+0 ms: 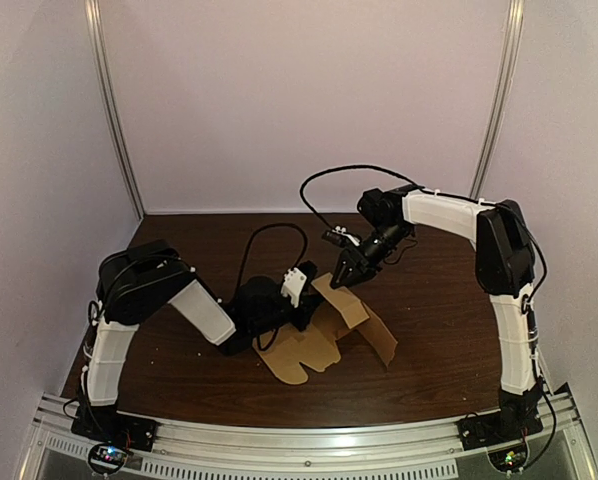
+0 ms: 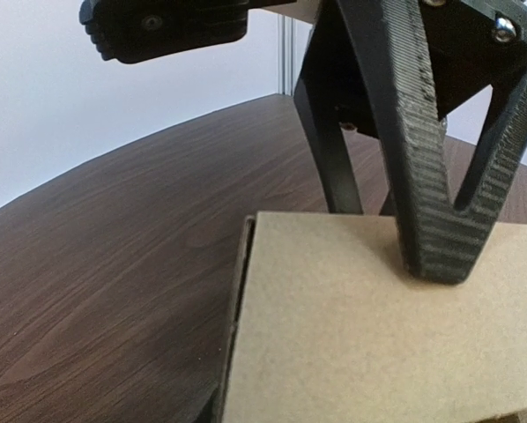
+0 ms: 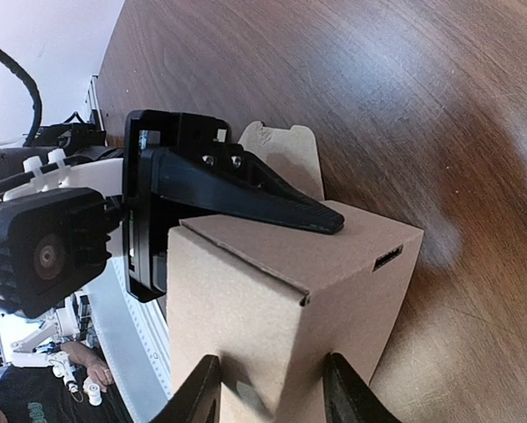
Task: Fold the paper box
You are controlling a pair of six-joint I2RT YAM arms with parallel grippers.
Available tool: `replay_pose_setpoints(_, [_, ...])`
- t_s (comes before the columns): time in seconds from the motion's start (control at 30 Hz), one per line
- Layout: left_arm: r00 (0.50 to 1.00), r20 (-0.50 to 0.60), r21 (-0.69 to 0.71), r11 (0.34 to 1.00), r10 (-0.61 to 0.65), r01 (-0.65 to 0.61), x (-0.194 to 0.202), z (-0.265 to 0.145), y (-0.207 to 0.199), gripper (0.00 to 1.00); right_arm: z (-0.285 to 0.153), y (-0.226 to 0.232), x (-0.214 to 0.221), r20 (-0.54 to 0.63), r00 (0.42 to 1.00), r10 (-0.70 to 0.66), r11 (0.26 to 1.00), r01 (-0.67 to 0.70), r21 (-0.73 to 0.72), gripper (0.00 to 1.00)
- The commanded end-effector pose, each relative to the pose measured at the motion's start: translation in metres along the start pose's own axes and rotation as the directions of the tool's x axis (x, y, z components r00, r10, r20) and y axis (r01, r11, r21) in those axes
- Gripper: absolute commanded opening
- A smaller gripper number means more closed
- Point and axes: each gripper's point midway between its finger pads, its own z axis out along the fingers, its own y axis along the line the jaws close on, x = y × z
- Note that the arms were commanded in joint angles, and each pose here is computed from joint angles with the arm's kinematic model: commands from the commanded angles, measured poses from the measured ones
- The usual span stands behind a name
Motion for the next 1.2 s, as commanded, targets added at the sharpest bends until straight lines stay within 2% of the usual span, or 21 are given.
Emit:
replay_pose_setpoints(0.0, [1.0,0.022,-0.007,1.0,0.006,-0.006,-0.005,0.005,0.01,0.21,0.007,-0.004,0.003,-0.023,0.999,0.03,0.999,-0.031,-0.031,0.4])
replay_pose_setpoints(0.3, [1.0,0.03,0.016,1.0,0.0,0.0,-0.008,0.011,0.007,0.16,0.012,-0.001,0.004,-0.03,0.997,0.071,0.993,-0.073,-0.093,0.39])
replay_pose_setpoints(0.4, [1.0,0.023,0.035,0.999,-0.005,0.004,-0.008,0.013,0.003,0.23,0.013,0.001,0.003,-0.029,0.996,0.081,0.99,-0.084,-0.114,0.4])
replay_pose_setpoints(0.57, [1.0,0.004,0.066,0.998,0.0,0.0,-0.006,0.019,-0.002,0.24,0.014,0.002,0.003,-0.03,0.995,0.092,0.986,-0.095,-0.136,0.4])
replay_pose_setpoints(0.8, [1.0,-0.01,0.057,0.998,0.004,-0.003,-0.005,0.021,-0.001,0.16,0.013,0.001,0.002,-0.03,0.994,0.103,0.984,-0.106,-0.143,0.4])
replay_pose_setpoints(0.93, [1.0,-0.011,-0.036,0.999,0.003,-0.004,-0.005,0.018,0.009,0.1,0.014,0.003,0.002,-0.032,0.993,0.113,0.98,-0.117,-0.159,0.4])
replay_pose_setpoints(1.1, [0.999,0.04,-0.189,0.982,0.033,-0.025,-0.014,0.011,0.015,0.17,0.016,0.008,0.001,-0.03,0.988,0.148,0.964,-0.151,-0.218,0.43])
replay_pose_setpoints(1.17, [0.998,0.05,-0.249,0.968,0.04,-0.026,-0.017,0.007,0.018,0.15,0.015,0.011,0.0,-0.029,0.987,0.158,0.957,-0.161,-0.24,0.43])
